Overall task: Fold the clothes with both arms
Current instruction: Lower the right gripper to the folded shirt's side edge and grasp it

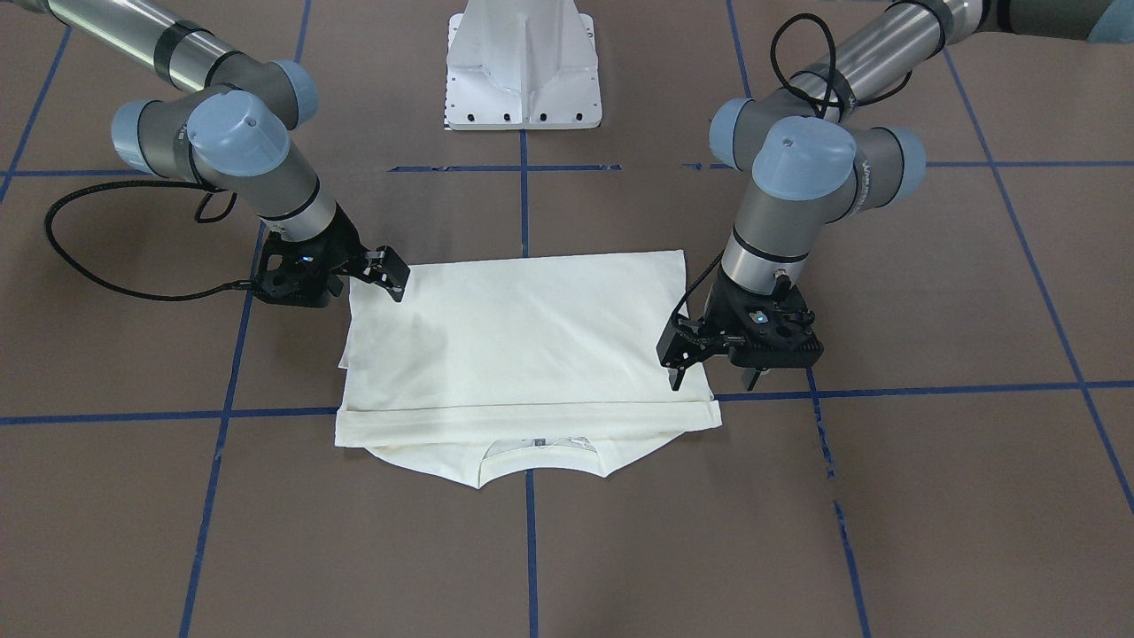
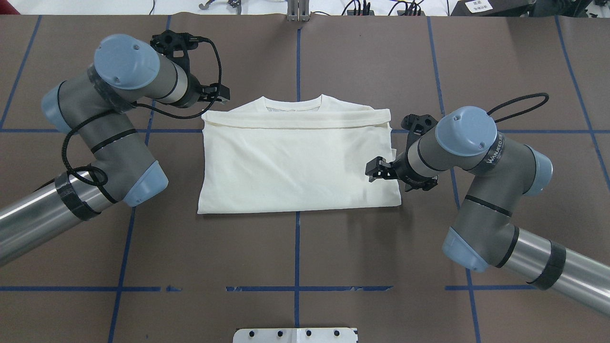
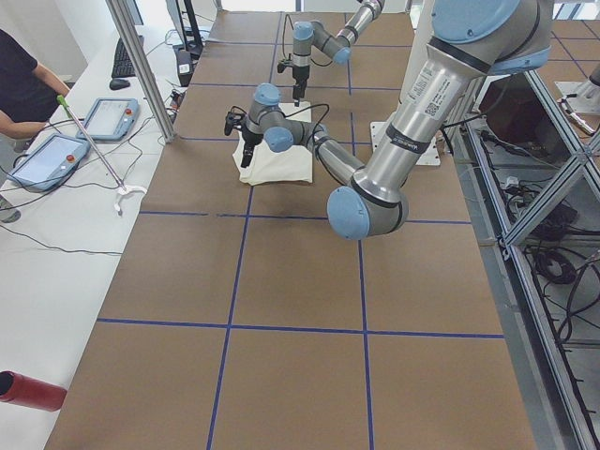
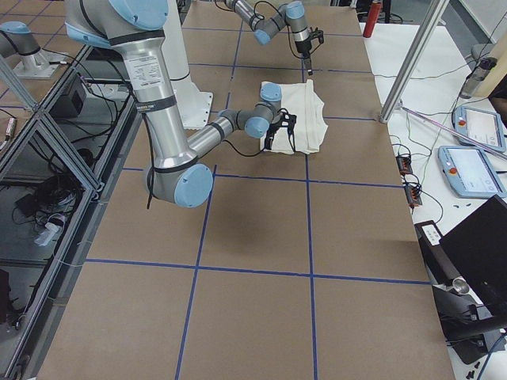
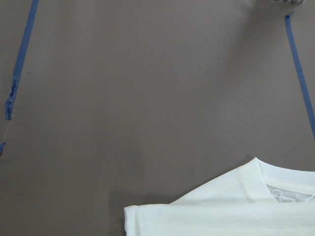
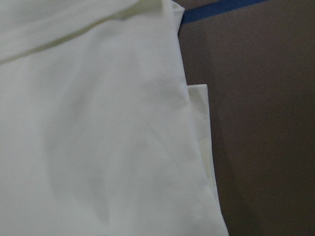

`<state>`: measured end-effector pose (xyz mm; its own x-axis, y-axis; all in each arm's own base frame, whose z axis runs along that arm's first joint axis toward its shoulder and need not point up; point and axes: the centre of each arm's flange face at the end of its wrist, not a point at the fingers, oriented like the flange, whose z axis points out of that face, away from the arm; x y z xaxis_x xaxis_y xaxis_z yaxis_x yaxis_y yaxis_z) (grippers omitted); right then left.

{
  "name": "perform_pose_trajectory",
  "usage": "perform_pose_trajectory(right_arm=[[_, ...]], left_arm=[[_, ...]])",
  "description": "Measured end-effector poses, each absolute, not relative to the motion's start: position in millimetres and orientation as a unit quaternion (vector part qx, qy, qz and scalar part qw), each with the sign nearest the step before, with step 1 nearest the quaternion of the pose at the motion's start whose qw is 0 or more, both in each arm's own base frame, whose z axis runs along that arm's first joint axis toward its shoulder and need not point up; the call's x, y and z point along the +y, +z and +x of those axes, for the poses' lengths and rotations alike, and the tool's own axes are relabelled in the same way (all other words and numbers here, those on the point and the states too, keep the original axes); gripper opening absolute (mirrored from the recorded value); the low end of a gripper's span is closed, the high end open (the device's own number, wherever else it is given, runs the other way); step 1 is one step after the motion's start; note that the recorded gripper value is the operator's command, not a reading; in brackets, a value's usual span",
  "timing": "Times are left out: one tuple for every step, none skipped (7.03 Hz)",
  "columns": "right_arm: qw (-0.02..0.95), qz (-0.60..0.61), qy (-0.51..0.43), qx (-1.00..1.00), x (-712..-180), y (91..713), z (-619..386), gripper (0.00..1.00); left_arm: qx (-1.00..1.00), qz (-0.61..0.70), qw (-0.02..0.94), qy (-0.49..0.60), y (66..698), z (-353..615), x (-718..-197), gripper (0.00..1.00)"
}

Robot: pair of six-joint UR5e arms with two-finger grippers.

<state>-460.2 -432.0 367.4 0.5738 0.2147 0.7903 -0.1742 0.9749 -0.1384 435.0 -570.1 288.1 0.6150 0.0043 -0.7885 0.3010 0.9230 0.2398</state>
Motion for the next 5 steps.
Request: perform_pose_trajectory(right_arm=[[0.889,-0.025,0.108,-0.444,-426.3,374.2,-461.9,0.69],[0.891,-0.026,0.106,-0.441,-422.8,377.7,-463.8,0.39],[0.892,-0.027,0.106,-0.439,-421.2,379.9,-464.3,0.06],[0.892,-0.027,0.106,-0.438,-420.6,381.8,-463.7,0.00],[0.892,-0.027,0.106,-0.438,-420.3,382.5,-463.2,0.00]], left_arm=[[0.431,0.177,0.881,-0.084,287.6,435.3,-569.7,1.00],[0.432,0.177,0.880,-0.084,286.4,435.5,-569.5,1.00],[0.433,0.178,0.880,-0.085,285.8,435.7,-569.4,1.00],[0.433,0.178,0.880,-0.084,285.3,435.4,-569.1,1.00],[0.433,0.178,0.879,-0.084,285.3,435.1,-568.6,1.00]])
